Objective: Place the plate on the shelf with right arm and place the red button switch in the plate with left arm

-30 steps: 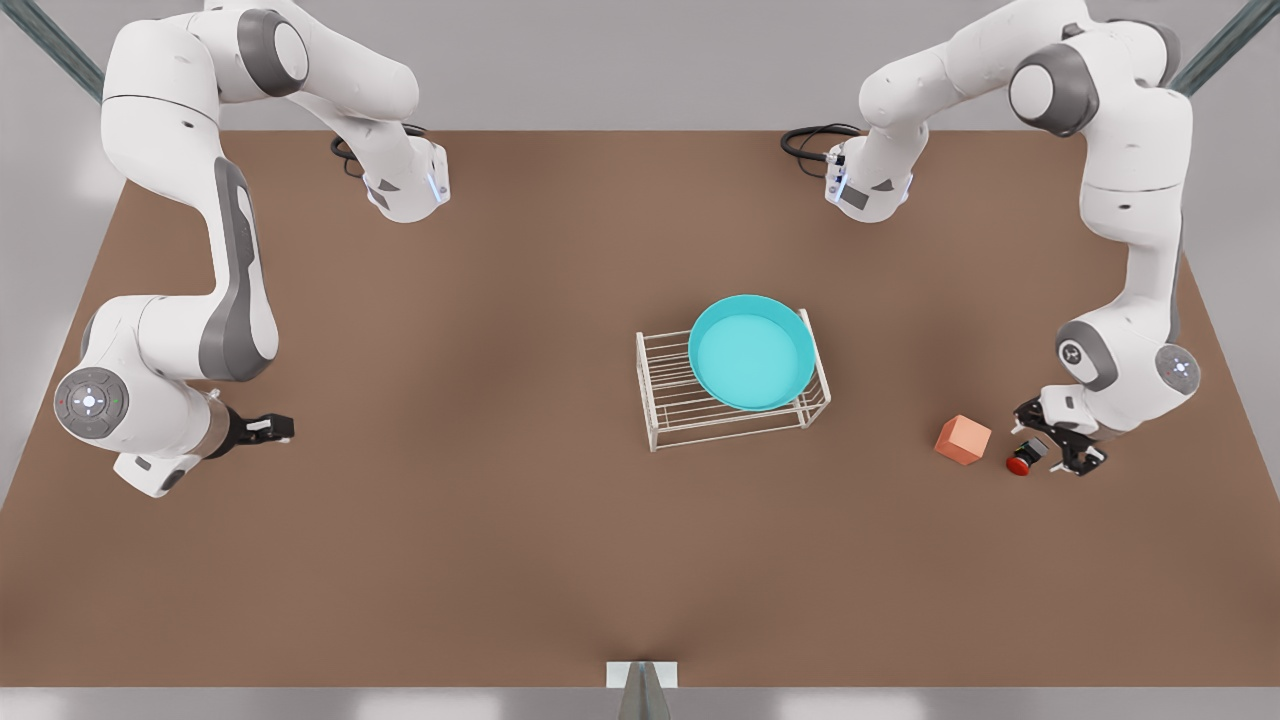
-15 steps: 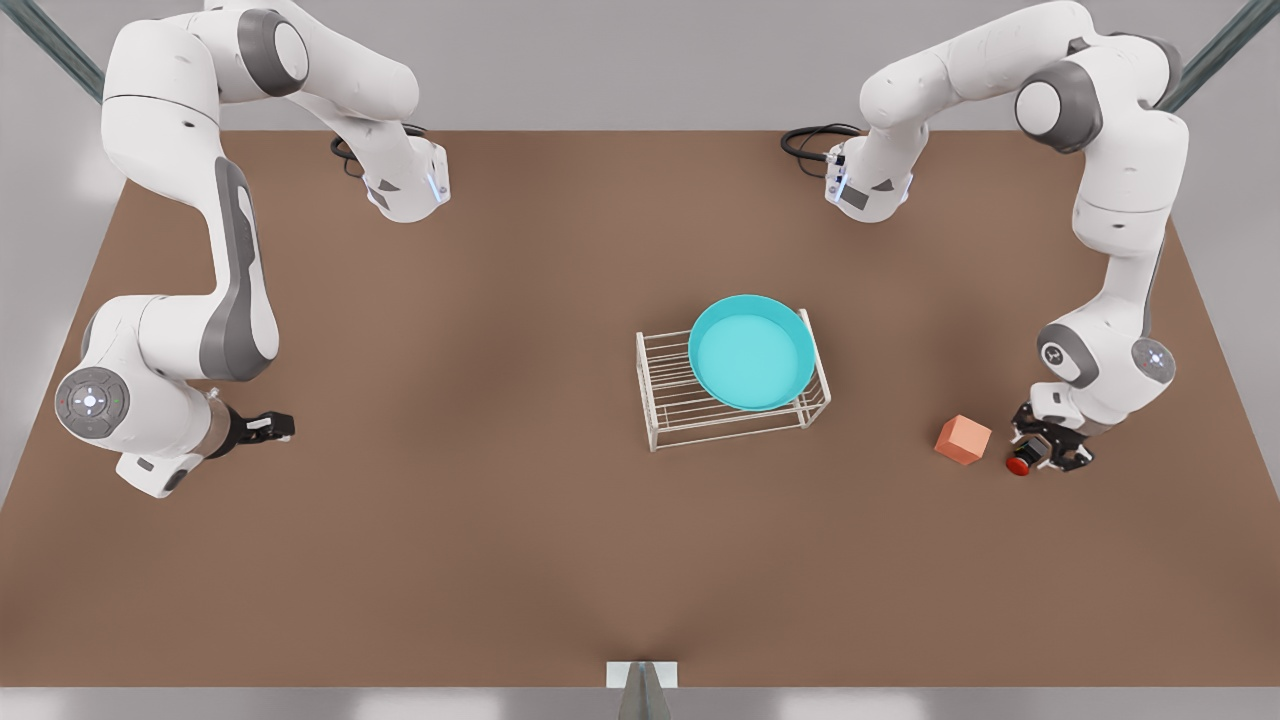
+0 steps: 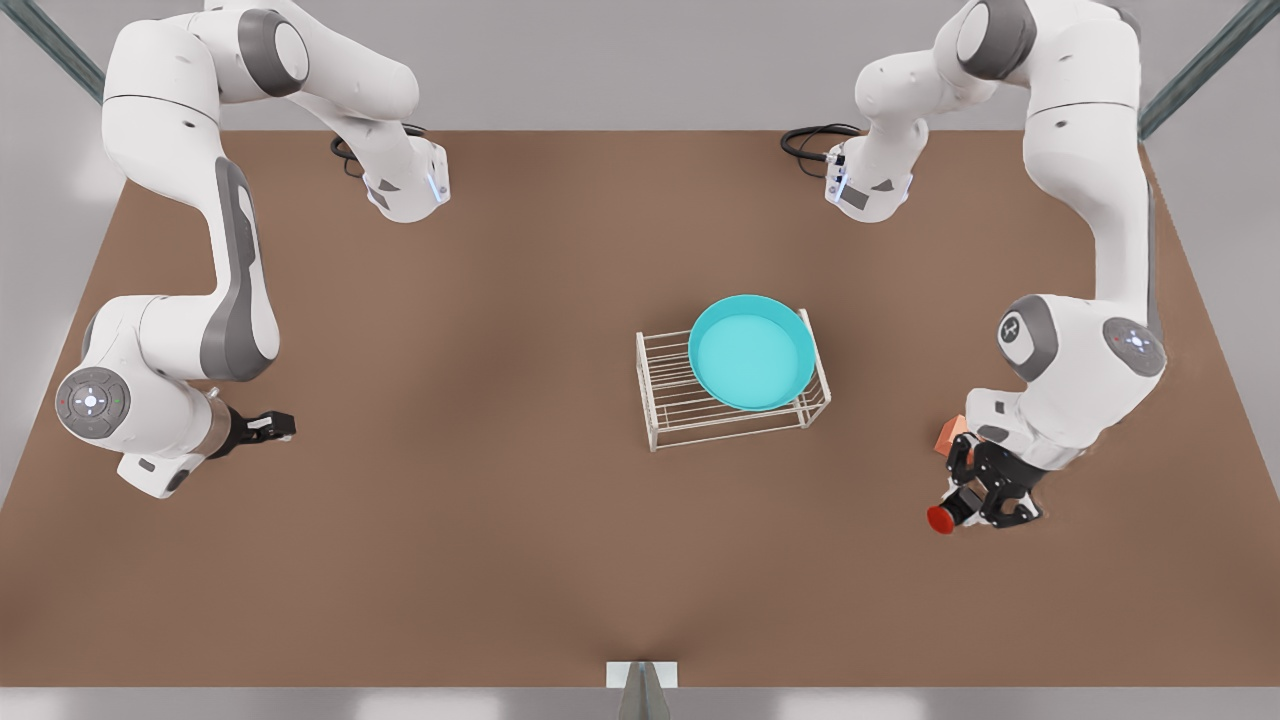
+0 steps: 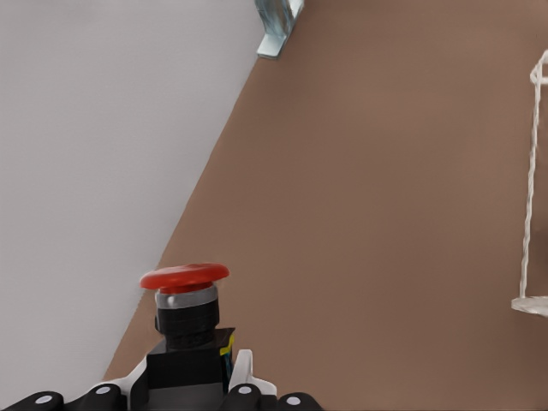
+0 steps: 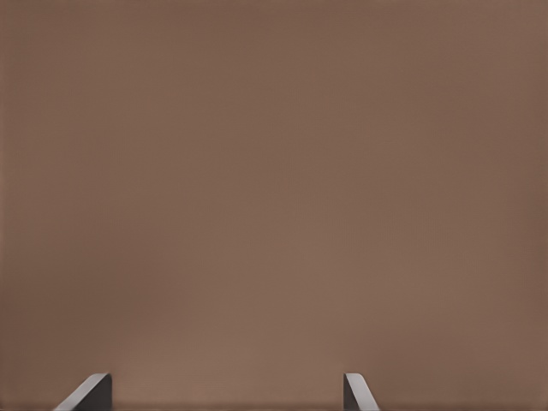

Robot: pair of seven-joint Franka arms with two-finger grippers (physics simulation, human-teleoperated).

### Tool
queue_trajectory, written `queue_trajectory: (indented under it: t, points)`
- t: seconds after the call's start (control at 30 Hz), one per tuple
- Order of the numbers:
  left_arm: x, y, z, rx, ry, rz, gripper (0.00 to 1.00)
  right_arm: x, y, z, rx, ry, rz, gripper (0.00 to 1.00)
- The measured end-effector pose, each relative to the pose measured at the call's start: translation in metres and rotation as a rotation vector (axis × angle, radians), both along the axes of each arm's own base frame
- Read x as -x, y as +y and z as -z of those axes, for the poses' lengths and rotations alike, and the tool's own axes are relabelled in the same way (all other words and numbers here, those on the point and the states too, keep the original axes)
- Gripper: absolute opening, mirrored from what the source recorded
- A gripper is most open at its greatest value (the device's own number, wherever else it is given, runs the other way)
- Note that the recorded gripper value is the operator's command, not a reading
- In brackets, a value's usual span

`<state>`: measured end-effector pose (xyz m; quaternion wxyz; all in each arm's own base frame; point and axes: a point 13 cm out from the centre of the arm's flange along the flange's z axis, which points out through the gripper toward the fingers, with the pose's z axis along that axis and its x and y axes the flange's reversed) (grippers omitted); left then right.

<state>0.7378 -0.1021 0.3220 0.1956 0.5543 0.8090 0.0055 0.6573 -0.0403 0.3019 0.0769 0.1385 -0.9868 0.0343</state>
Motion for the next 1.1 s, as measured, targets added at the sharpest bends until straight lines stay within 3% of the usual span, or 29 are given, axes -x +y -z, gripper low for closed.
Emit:
queue_trajectory:
  t: [0.1, 0.23, 0.33, 0.43, 0.5, 0.63, 0.83, 0.87, 0.9, 0.93, 1.1]
  points:
    - [0.053, -0.138, -0.021, 0.097, 0.146, 0.005, 0.17, 0.0, 0.0, 0.0, -0.001, 0.0, -0.002, 1.0]
    - [0.101, -0.227, -0.073, 0.153, 0.265, -0.111, 0.17, 0.0, 0.002, 0.0, -0.002, 0.001, -0.005, 1.0]
    - [0.158, -0.268, -0.076, 0.088, 0.361, -0.188, 0.17, 0.0, 0.001, 0.0, -0.002, 0.001, -0.005, 1.0]
    - [0.215, -0.291, -0.037, -0.052, 0.431, -0.266, 0.17, -0.001, 0.001, -0.001, -0.001, -0.001, -0.007, 1.0]
    - [0.226, -0.278, -0.016, -0.126, 0.439, -0.358, 0.17, -0.001, 0.002, -0.001, -0.001, -0.002, -0.008, 1.0]
    - [0.218, -0.233, 0.007, -0.192, 0.424, -0.557, 0.17, -0.001, 0.002, -0.001, -0.002, -0.001, -0.008, 1.0]
    - [0.242, -0.234, 0.05, -0.223, 0.437, -0.709, 0.18, -0.001, 0.002, -0.001, -0.002, -0.002, -0.009, 1.0]
    - [0.244, -0.233, 0.056, -0.226, 0.437, -0.731, 0.24, -0.001, 0.002, -0.001, -0.002, -0.002, -0.009, 1.0]
    - [0.245, -0.232, 0.062, -0.225, 0.437, -0.753, 0.74, -0.001, 0.002, -0.001, -0.001, -0.003, -0.01, 1.0]
    - [0.246, -0.231, 0.067, -0.225, 0.434, -0.772, 1.0, -0.001, 0.002, -0.001, -0.001, -0.003, -0.01, 1.0]
    - [0.238, -0.23, 0.065, -0.192, 0.402, -0.859, 1.0, -0.001, 0.002, -0.001, -0.002, -0.003, -0.01, 1.0]
